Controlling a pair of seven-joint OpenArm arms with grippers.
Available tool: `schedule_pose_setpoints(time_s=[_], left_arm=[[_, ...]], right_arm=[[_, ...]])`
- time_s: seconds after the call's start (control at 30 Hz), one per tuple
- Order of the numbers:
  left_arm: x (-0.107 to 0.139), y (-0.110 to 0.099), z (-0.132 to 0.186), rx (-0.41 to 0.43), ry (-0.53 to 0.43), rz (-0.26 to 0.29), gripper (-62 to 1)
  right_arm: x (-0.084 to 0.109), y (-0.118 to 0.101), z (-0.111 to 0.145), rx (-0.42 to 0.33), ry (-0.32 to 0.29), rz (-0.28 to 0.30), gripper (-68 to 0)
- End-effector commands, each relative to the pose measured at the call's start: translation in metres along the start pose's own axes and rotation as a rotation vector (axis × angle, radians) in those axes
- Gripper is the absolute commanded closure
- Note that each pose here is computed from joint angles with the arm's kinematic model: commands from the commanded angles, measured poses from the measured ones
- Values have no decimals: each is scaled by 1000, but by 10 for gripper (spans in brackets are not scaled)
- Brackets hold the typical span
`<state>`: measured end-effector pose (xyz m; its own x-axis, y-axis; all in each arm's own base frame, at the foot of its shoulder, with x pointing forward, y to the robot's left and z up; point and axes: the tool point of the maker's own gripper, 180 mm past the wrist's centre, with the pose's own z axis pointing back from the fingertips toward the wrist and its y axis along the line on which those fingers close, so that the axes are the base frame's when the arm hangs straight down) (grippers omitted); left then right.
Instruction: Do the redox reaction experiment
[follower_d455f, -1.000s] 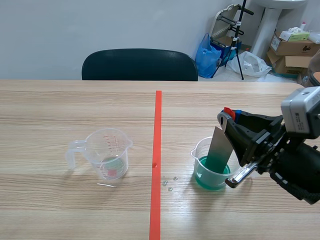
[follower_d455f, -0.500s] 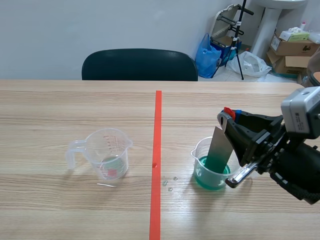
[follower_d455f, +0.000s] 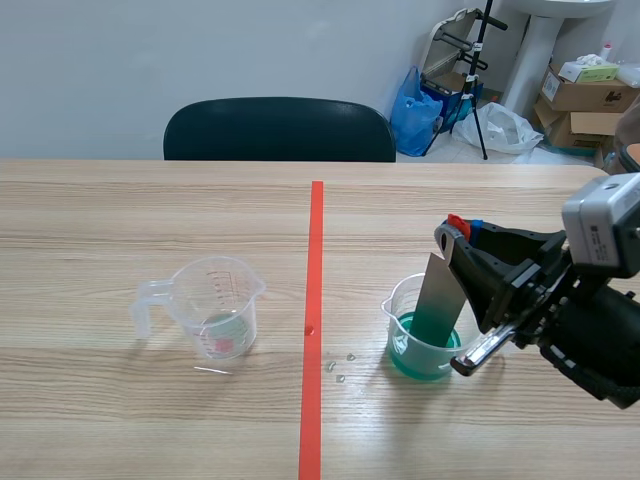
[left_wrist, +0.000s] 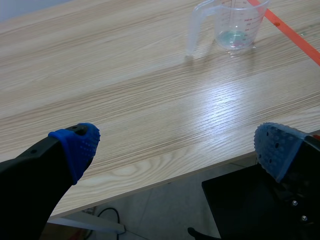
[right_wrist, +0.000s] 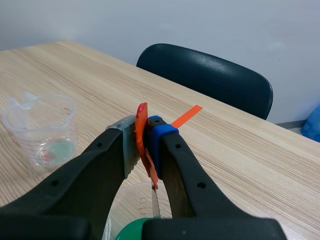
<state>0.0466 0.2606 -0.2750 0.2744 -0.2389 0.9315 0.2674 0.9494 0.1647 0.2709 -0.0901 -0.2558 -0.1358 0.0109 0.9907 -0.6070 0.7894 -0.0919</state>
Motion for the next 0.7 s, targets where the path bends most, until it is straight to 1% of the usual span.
schedule_pose_setpoints(time_s=[0.0, 0.2, 0.67], left_arm=[[6, -2, -2, -9, -25, 6, -623], [6, -2, -2, -9, -25, 6, -623], [6, -2, -2, -9, -25, 7, -623]], right_arm=[[5, -5, -3, -1, -12, 14, -15], [3, -5, -3, -1, -1, 14, -15], [3, -5, -3, -1, -1, 14, -15]])
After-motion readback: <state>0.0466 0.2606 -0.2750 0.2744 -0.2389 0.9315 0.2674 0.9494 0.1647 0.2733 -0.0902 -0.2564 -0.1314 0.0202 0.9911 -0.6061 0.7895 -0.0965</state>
